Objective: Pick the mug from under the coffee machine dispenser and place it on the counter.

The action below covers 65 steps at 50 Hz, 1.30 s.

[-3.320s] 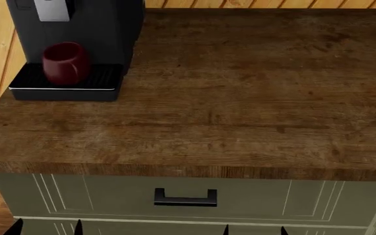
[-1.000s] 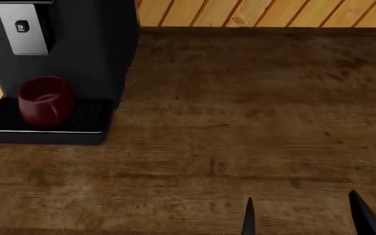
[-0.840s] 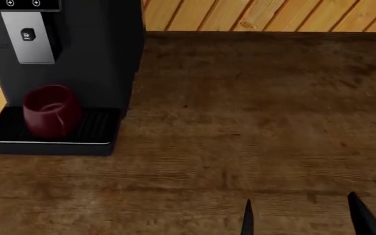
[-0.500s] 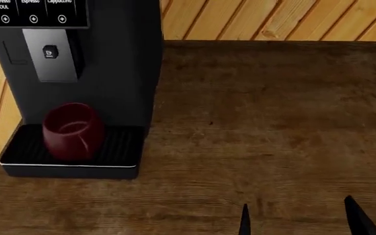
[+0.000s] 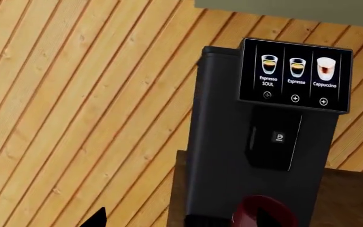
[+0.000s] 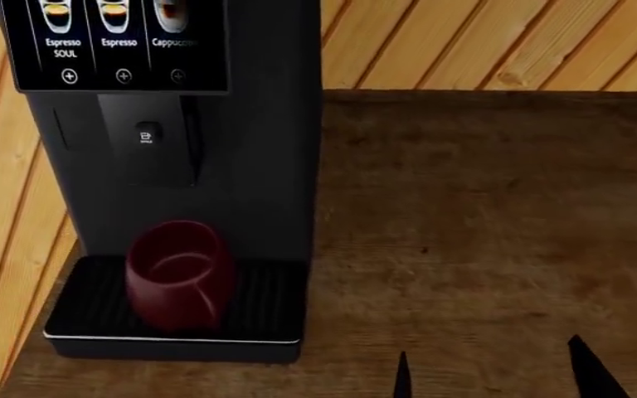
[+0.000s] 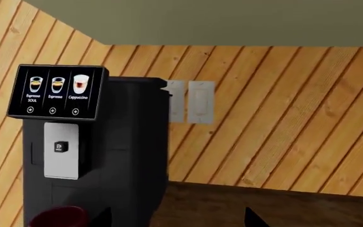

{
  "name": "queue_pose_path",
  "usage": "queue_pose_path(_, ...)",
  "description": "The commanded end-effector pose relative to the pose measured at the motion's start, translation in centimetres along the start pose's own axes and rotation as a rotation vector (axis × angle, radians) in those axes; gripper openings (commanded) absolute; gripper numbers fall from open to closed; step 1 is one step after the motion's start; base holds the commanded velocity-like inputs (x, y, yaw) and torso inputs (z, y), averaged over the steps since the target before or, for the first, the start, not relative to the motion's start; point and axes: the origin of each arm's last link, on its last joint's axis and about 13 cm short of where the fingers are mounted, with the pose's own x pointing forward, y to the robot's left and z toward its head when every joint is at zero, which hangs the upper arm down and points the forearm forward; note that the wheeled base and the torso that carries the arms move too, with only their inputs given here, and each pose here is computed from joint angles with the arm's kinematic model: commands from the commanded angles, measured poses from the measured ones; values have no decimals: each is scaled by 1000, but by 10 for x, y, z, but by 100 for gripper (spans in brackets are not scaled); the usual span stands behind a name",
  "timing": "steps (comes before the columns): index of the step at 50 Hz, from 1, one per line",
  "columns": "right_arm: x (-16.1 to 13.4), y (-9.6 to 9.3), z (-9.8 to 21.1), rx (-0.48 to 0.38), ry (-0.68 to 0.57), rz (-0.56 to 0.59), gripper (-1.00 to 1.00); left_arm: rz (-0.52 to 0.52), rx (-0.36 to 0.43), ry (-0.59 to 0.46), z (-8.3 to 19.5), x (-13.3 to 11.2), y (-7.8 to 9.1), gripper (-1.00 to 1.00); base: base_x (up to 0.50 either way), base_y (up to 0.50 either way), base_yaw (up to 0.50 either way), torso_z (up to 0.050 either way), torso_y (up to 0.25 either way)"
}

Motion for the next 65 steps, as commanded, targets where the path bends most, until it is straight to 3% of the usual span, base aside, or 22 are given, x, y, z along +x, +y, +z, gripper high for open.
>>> queue_pose_path(1, 0, 1, -1, 5, 7, -1, 100, 6, 6, -2, -1, 0, 0, 100, 121, 0, 0, 0, 0)
queue_pose_path(31, 0, 3, -4, 0, 40, 39, 100, 2, -1, 2, -1, -3, 0, 100, 119, 0, 0, 0, 0)
queue_pose_path(43, 7, 6, -8, -73, 271, 241, 100, 4, -5, 4, -1, -5, 0, 100, 0, 0, 0, 0, 0)
queue_pose_path(56, 22, 16, -4, -165, 320, 361, 100, 5, -6, 10, -2, -6, 0, 100, 0, 0, 0, 0, 0)
queue_pose_path(65, 32, 22, -6, -174, 321, 406, 100, 7, 0, 8, -4, -6, -1, 100, 0, 0, 0, 0, 0)
